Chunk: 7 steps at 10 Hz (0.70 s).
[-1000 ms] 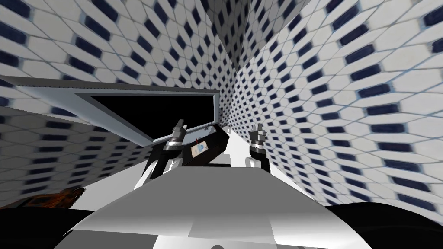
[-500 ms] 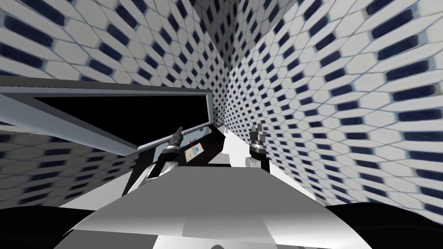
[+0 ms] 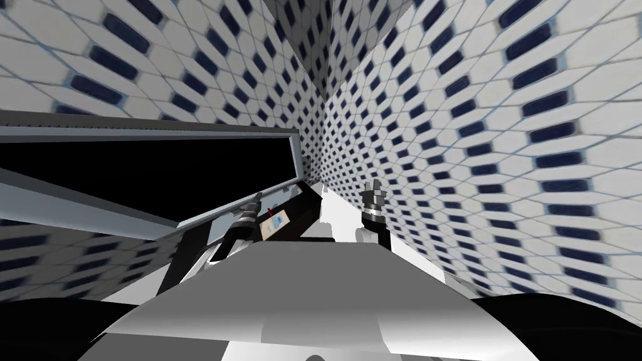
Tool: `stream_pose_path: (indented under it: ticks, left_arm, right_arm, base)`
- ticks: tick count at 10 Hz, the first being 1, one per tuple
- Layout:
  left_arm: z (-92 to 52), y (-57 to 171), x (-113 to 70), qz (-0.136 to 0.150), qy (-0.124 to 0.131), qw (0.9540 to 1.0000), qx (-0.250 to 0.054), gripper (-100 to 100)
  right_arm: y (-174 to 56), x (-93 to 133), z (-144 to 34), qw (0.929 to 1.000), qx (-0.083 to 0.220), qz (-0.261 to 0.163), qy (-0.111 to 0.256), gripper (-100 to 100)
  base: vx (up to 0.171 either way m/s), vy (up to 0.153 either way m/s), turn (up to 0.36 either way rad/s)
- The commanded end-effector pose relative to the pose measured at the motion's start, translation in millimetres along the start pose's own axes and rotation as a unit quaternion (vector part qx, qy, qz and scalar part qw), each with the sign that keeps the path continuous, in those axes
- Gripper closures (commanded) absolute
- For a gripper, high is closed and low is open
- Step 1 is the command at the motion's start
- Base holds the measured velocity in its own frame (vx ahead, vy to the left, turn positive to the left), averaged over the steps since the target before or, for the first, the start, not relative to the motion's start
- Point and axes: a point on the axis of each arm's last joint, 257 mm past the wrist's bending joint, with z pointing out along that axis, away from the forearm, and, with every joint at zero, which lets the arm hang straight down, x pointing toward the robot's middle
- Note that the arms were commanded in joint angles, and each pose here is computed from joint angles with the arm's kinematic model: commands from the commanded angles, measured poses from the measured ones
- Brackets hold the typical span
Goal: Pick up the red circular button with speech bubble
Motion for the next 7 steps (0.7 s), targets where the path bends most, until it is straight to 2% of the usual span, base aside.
stream_pose_path:
  ticks: [1, 2, 3, 4, 6, 7]
  left_arm:
    - [-7.3, 39, -9.5, 0.012, -0.004, 0.9988, -0.047, -100]
    - [-8.4, 44, -9.0, 0.012, -0.003, 0.9985, -0.053, -100]
    - [-15.3, 70, -16.2, 0.02, -0.005, 0.9961, -0.086, -100]
    - [-21.9, 92, -23.7, 0.028, -0.007, 0.993, -0.115, -100]
    - [-38.8, 138, -37.2, 0.045, -0.009, 0.9833, -0.176, -100]
    - [-41.3, 144, -37.0, 0.045, -0.009, 0.9821, -0.183, -100]
  right_arm:
    - [0, 0, 0.0, 1.0, 0.0, 0.0, 0.0, 0]
    - [0, 0, 0.0, 1.0, 0.0, 0.0, 0.0, 0]
    - [0, 0, 0.0, 1.0, 0.0, 0.0, 0.0, 0]
    - [0, 0, 0.0, 1.0, 0.0, 0.0, 0.0, 0]
    - [0, 0, 0.0, 1.0, 0.0, 0.0, 0.0, 0]
    - [0, 0, 0.0, 1.0, 0.0, 0.0, 0.0, 0]
  base:
    - [0.036, -0.052, -0.219]
    - [0.03, -0.033, -0.058]
    - [0.033, -0.031, -0.126]
    - [0.037, -0.033, -0.224]
    - [0.041, -0.036, -0.198]
    - [0.025, -0.019, -0.078]
